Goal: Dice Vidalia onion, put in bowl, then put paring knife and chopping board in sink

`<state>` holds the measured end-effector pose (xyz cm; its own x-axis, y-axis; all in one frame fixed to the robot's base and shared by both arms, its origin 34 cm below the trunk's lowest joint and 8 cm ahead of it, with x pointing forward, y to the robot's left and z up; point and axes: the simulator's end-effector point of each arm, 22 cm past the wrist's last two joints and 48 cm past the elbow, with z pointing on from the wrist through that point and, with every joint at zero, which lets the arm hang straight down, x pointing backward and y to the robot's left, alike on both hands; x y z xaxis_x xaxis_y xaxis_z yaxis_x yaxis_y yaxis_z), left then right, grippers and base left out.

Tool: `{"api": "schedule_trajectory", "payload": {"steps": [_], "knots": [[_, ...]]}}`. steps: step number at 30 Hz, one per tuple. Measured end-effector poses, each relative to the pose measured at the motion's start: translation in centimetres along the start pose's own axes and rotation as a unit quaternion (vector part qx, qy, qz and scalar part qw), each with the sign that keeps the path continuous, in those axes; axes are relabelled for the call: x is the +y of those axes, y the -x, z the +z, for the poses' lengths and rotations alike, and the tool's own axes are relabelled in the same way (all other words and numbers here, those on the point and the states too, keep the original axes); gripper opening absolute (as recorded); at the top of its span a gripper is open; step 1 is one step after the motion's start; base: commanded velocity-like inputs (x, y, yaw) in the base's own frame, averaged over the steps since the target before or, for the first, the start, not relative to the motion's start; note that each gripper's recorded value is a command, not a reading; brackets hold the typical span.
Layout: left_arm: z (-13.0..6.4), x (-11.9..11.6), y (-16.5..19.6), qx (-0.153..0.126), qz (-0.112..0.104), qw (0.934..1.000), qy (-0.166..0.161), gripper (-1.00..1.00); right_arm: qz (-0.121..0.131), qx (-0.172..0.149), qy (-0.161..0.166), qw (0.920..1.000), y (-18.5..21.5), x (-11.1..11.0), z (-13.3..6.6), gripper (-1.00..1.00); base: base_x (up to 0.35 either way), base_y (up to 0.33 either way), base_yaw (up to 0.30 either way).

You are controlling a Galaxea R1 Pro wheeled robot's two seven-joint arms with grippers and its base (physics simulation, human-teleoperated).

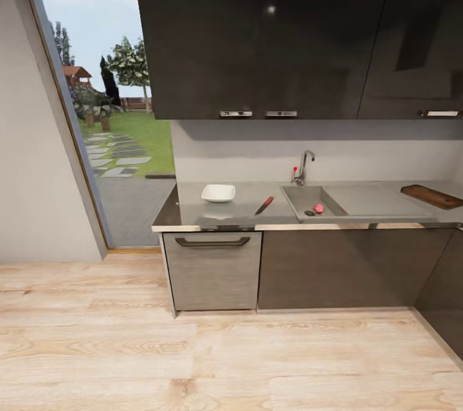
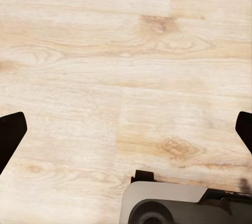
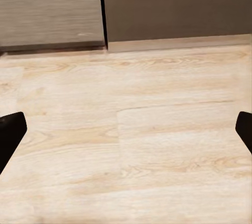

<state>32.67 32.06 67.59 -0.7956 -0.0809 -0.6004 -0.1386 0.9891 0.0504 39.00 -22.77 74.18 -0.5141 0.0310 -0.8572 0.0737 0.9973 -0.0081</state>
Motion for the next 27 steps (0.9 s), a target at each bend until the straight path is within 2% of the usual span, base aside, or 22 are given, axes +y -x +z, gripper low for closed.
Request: {"api": "schedule_trajectory", "payload": {"steps": [8, 14, 27], "knots": [[0.0, 0.0, -0.1, 0.001, -0.002, 1.0, 0.001, 1.0, -0.001, -0.001, 0.002, 1.0, 0.1, 0.1, 0.0, 1.0, 0.0, 0.0, 0.0], [0.0, -0.2, -0.1, 0.002, -0.002, 1.0, -0.001, 1.0, -0.001, -0.015, 0.0, 0.9999, 1.3, 0.0, 0.5, 1.0, 0.0, 0.0, 0.0], [0.0, -0.3, 0.0, 0.0, -0.002, 1.0, -0.002, 1.0, -0.014, -0.024, -0.024, 0.9993, 3.3, -1.0, 1.5, 1.0, 0.0, 0.0, 0.0]]}}
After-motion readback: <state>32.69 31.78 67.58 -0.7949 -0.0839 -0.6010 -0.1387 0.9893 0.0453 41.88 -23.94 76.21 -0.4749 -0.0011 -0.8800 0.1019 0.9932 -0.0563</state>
